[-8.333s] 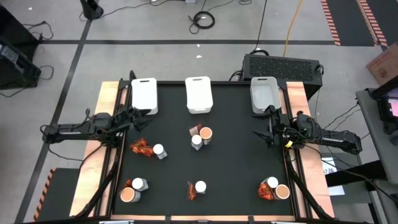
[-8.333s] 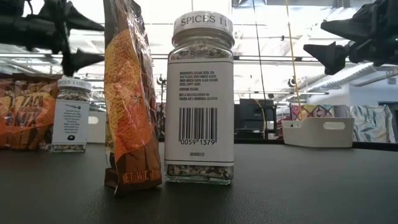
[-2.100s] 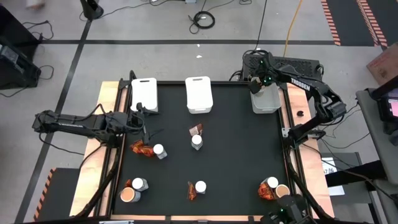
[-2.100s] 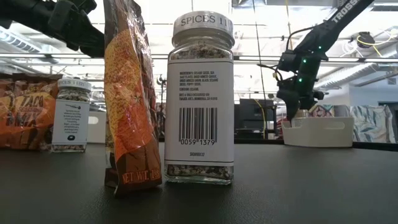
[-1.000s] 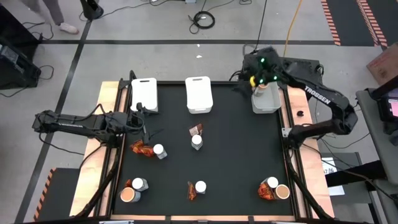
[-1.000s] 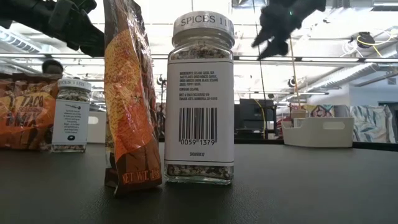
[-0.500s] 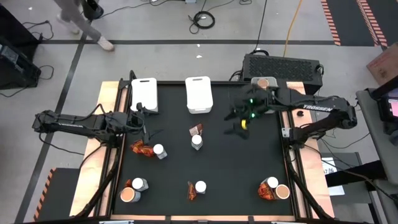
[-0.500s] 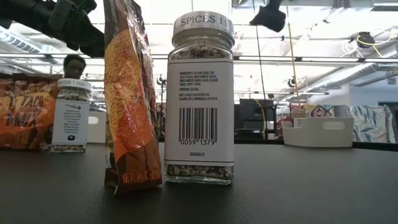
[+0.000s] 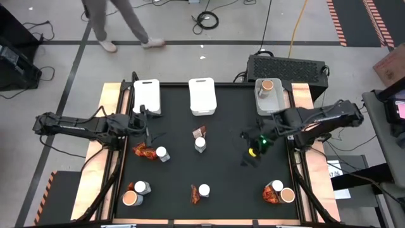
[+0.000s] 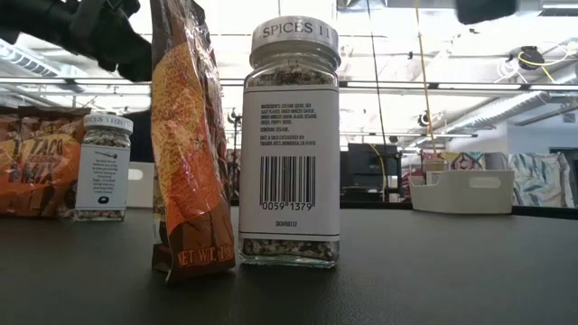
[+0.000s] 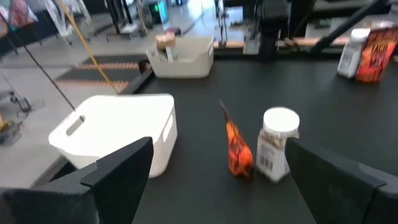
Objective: Sort spices by type
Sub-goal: Put the gold seasoning bottle into the gray bin
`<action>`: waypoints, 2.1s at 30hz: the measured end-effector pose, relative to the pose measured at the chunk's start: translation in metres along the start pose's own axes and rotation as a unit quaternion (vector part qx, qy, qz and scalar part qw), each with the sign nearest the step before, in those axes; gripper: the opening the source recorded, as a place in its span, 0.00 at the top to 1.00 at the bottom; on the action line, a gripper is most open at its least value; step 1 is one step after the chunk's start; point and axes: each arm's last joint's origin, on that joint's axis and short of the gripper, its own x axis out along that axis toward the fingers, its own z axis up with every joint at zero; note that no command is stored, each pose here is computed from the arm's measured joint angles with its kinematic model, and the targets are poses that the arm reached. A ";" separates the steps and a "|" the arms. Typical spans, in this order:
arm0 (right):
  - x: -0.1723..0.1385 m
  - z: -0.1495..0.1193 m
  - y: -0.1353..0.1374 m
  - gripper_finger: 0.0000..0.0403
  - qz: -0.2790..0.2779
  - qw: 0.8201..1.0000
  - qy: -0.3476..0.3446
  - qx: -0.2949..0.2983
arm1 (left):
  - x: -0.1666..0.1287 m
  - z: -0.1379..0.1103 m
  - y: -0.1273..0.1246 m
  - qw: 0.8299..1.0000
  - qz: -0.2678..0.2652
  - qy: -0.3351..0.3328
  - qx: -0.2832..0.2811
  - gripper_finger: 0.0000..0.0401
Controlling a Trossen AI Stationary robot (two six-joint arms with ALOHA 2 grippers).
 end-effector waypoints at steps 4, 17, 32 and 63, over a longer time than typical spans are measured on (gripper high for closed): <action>0.005 -0.016 0.007 0.13 -0.002 0.997 0.027 0.069 | 0.000 0.004 0.000 1.000 0.001 -0.021 0.011 0.08; 0.038 -0.046 0.028 0.13 -0.020 0.985 0.089 0.144 | -0.001 0.011 -0.002 0.996 -0.043 -0.059 0.040 0.08; 0.070 -0.099 0.029 0.13 -0.154 0.930 0.247 0.224 | -0.001 0.013 -0.003 0.994 -0.054 -0.073 0.063 0.08; 0.101 -0.173 0.010 0.13 -0.319 0.921 0.212 -0.072 | -0.001 0.013 -0.003 0.993 -0.056 -0.075 0.065 0.08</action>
